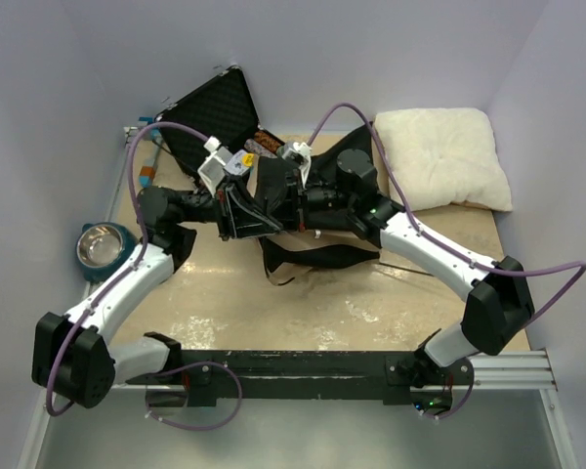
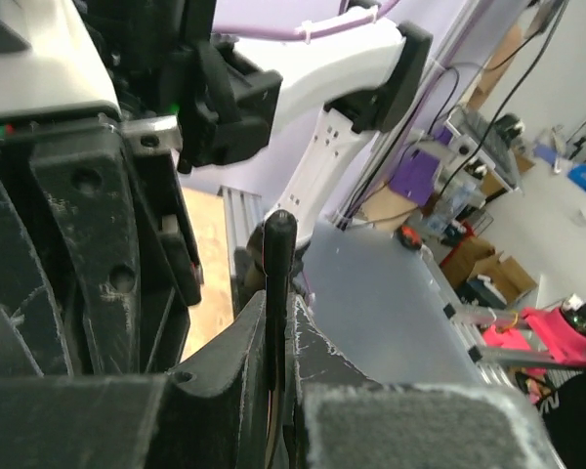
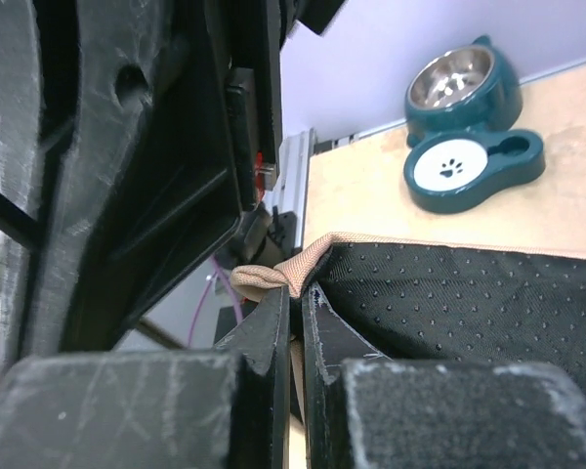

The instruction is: Set up the pet tent

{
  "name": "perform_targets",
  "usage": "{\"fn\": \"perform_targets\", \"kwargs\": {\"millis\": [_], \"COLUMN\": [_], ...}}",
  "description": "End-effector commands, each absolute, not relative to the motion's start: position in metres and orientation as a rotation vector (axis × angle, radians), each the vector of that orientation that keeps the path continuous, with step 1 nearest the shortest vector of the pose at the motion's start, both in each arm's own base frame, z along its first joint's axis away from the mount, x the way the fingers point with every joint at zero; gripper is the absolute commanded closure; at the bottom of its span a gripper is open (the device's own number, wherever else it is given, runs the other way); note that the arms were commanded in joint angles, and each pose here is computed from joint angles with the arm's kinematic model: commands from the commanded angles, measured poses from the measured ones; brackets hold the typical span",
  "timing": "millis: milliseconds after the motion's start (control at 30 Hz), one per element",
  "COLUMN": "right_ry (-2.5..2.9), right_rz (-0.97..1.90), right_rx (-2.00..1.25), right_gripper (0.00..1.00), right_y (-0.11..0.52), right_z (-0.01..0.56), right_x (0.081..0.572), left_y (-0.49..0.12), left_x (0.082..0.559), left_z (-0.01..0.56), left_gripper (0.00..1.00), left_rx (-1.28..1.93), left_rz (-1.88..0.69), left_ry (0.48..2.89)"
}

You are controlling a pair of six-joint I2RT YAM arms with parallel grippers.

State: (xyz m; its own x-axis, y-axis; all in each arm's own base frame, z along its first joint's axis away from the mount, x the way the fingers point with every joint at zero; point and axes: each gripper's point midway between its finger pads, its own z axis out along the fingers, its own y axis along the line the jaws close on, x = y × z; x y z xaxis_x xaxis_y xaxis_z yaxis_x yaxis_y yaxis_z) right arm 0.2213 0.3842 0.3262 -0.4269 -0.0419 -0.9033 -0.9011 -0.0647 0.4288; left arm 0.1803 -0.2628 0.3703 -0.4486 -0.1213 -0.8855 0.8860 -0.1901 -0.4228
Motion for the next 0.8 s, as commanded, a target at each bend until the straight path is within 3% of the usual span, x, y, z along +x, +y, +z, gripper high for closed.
{"fn": "perform_targets", "kwargs": {"millis": [0, 167, 767], "right_ry": [1.342, 1.355, 1.447], "right_rz": [1.597, 1.637, 1.695], "right_rx": [-1.092, -1.093, -1.098], "right_gripper": [1.00, 1.00, 1.00], "right_y": [0.379, 0.378, 0.356], "right_z": [0.373, 0.379, 0.384], "right_x": [0.211, 0.208, 0.220], "left_y": [-0.258, -0.252, -0.231], "left_x": [0.167, 0.164, 0.143], "left_z": [0.292, 0.260, 0.211], "left_gripper": [1.00, 1.00, 1.00], "left_rx": [1.033, 1.012, 1.033], "left_rz": [-1.769, -1.737, -1.629], "left_ry": [1.675, 1.870, 2.085]}}
